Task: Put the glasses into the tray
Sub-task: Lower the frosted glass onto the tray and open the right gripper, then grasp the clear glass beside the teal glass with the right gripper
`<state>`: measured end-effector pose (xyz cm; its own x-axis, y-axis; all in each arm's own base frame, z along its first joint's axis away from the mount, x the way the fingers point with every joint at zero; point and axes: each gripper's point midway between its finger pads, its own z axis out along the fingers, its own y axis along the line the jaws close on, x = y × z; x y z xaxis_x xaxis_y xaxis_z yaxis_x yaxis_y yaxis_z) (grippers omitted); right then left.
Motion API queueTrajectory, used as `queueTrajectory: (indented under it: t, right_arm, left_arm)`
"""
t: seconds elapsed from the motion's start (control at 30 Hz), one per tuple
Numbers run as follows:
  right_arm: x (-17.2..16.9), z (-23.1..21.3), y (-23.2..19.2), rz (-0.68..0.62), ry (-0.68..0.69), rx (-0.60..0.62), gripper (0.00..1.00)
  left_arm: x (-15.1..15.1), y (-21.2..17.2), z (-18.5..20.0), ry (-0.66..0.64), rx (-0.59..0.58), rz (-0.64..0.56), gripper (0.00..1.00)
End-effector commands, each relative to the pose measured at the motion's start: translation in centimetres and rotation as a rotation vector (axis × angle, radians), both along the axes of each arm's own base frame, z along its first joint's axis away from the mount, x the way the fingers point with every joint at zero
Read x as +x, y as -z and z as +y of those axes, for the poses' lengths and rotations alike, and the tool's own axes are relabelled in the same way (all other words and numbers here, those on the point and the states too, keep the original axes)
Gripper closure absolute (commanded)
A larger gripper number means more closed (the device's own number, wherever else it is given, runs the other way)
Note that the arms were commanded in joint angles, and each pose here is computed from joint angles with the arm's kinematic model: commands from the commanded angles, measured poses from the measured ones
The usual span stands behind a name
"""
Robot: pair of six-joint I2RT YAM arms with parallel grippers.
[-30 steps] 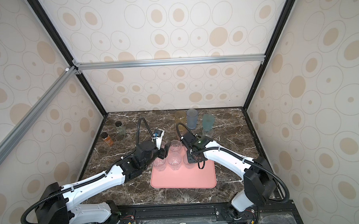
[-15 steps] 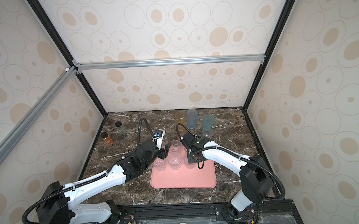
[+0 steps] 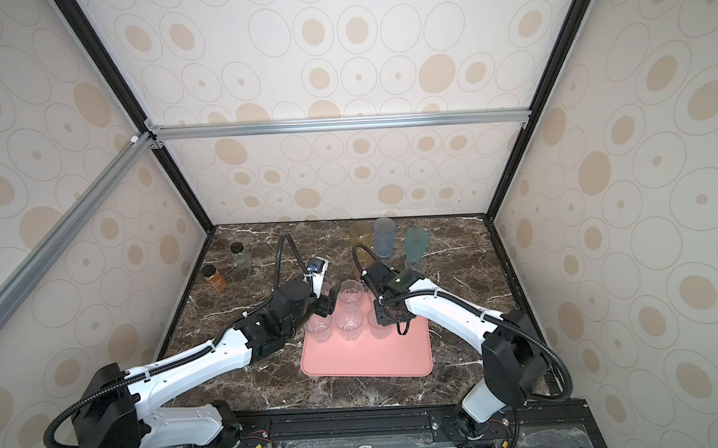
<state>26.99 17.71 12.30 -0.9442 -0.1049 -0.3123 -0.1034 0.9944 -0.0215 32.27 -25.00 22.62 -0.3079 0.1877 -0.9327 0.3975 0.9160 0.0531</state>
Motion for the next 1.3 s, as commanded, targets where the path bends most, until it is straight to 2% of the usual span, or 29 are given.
queueTrajectory:
  t: [0.0,0.1,0.27,0.43,0.6,0.8,1.07,1.27]
  right_arm:
    - [0.6,-1.1,-4.5,-0.045,0.002,0.064,0.6]
    - [2.6,-2.6,-6.3,-0.078,0.061,0.133,0.6]
    - [7.0,-5.6,-7.7,-0.16,0.216,0.248,0.62]
    - [10.9,-10.4,-6.3,-0.192,0.409,0.289,0.62]
    - [13.4,-13.2,-3.9,-0.182,0.506,0.275,0.6]
    - [15.8,-13.8,-1.1,-0.14,0.53,0.273,0.61]
    - [17.4,-13.1,1.8,-0.088,0.532,0.292,0.67]
    - [17.9,-13.0,3.3,-0.067,0.522,0.279,0.76]
  left_arm:
    - [1.7,-3.0,1.2,-0.071,-0.031,-0.04,0.23]
    - [2.7,-4.2,0.6,-0.054,-0.065,-0.06,0.23]
    - [4.9,-5.3,-3.2,0.036,-0.067,-0.082,0.26]
    - [7.6,-5.1,-7.9,0.128,-0.065,-0.077,0.28]
    - [9.7,-2.7,-11.9,0.175,-0.036,-0.029,0.29]
    - [10.8,0.6,-15.0,0.192,0.032,0.014,0.28]
    - [10.8,1.9,-15.5,0.197,0.054,0.032,0.28]
    - [10.8,2.6,-15.6,0.197,0.063,0.04,0.28]
